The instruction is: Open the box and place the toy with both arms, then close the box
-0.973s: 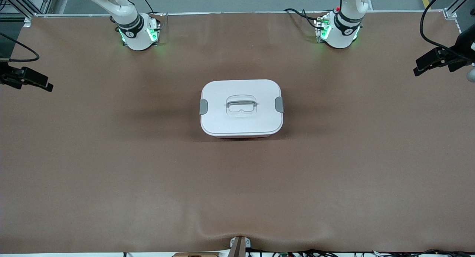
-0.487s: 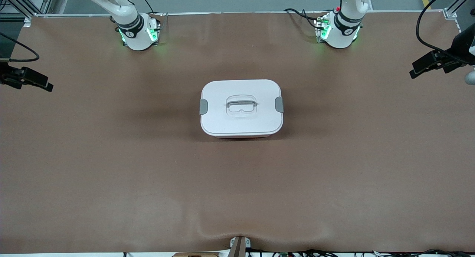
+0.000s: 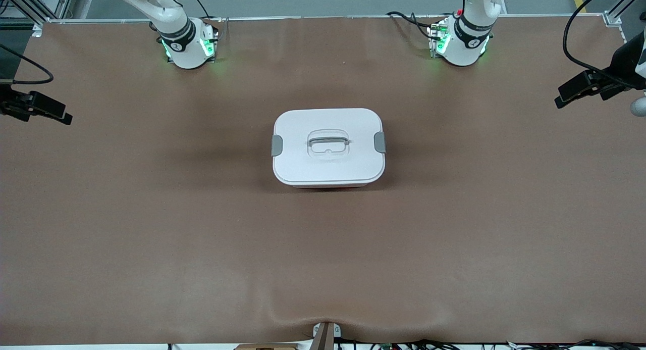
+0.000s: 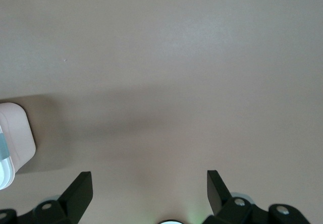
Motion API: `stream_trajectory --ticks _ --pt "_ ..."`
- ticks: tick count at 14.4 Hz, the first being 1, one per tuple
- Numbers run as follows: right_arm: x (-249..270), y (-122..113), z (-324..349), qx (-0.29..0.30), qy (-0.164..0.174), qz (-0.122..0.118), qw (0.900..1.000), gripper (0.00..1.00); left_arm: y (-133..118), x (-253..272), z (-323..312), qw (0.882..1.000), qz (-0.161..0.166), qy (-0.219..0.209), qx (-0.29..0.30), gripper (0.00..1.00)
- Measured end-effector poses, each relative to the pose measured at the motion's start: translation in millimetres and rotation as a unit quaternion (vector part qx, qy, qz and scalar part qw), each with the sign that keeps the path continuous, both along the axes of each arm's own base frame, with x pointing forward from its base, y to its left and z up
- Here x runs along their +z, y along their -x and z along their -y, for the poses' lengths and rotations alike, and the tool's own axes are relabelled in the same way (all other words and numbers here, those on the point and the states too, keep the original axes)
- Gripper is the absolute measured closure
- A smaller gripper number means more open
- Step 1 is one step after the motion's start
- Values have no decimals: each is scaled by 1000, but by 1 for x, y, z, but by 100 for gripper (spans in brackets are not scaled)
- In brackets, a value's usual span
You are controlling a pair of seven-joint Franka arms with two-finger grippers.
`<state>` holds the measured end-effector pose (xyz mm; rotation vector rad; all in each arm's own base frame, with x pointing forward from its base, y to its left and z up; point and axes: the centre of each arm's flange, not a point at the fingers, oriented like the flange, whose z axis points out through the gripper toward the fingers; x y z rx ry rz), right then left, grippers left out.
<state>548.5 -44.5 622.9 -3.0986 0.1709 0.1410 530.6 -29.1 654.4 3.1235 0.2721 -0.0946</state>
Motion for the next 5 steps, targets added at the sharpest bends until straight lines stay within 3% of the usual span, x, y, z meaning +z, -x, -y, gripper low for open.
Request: stream_trajectory --ticks 5 --pt "0 0 0 0 0 0 1000 0 0 -1 0 1000 0 0 -2 0"
